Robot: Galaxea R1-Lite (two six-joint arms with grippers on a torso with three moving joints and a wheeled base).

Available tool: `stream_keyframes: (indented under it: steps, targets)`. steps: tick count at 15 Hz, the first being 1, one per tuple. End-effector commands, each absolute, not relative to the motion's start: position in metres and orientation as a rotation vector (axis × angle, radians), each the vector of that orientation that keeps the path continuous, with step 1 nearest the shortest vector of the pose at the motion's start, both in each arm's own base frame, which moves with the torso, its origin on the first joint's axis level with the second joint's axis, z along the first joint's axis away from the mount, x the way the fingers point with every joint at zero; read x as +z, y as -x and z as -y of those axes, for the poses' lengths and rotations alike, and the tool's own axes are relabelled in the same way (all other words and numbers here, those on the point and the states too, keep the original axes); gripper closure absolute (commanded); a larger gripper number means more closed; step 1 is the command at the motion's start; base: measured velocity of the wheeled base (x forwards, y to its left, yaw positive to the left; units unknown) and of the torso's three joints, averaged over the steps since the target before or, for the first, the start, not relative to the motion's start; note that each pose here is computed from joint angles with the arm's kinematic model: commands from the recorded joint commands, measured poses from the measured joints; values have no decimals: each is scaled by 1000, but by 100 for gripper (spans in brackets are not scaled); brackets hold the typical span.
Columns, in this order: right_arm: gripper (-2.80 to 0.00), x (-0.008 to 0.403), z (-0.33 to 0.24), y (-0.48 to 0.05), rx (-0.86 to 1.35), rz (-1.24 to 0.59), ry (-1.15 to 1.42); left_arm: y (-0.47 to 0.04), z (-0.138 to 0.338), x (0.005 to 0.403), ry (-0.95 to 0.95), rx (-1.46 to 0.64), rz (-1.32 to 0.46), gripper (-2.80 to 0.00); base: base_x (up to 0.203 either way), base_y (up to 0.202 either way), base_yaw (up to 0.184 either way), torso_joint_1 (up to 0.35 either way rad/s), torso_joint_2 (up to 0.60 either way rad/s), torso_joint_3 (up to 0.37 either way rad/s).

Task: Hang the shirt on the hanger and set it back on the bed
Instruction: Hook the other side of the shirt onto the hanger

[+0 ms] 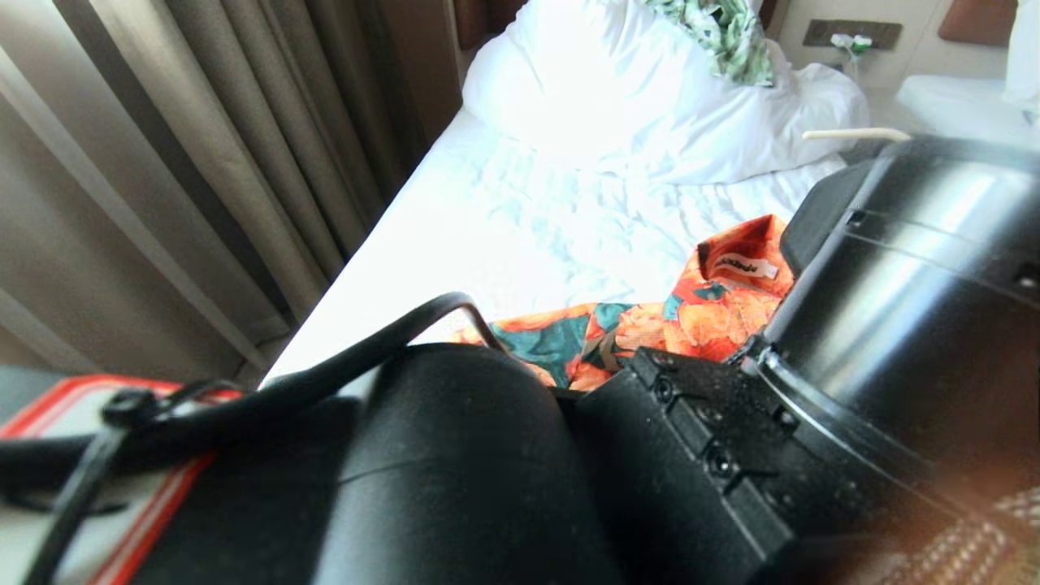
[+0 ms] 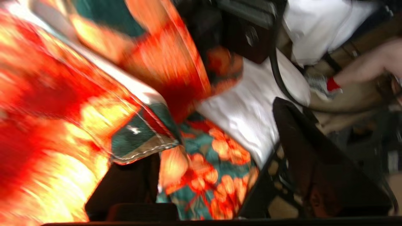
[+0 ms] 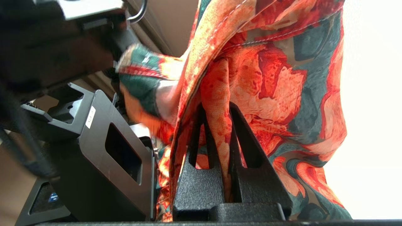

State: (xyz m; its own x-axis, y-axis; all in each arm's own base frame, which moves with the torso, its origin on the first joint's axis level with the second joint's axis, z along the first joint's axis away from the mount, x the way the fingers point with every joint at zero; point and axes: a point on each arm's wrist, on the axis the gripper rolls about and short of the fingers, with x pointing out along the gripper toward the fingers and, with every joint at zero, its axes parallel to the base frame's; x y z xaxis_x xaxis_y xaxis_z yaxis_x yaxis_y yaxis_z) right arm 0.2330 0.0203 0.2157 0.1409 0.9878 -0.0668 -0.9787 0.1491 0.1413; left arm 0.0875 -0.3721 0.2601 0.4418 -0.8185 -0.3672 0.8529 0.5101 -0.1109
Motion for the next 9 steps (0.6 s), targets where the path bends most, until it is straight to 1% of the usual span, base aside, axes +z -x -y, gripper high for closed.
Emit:
stream_keyframes:
  steps: [1, 7, 9]
  targets:
    - [0, 216, -20, -232, 1429, -149, -67, -82, 359, 263, -98, -1064, -411, -280, 0, 0, 0, 0, 0, 0]
    - [0, 220, -17, -230, 1416, -136, -58, -77, 339, 235, -177, -1070, -497, -280, 0, 0, 0, 0, 0, 0]
    - [0, 220, -17, -230, 1416, -136, -58, -83, 328, 227, -161, -1054, -493, -280, 0, 0, 0, 0, 0, 0]
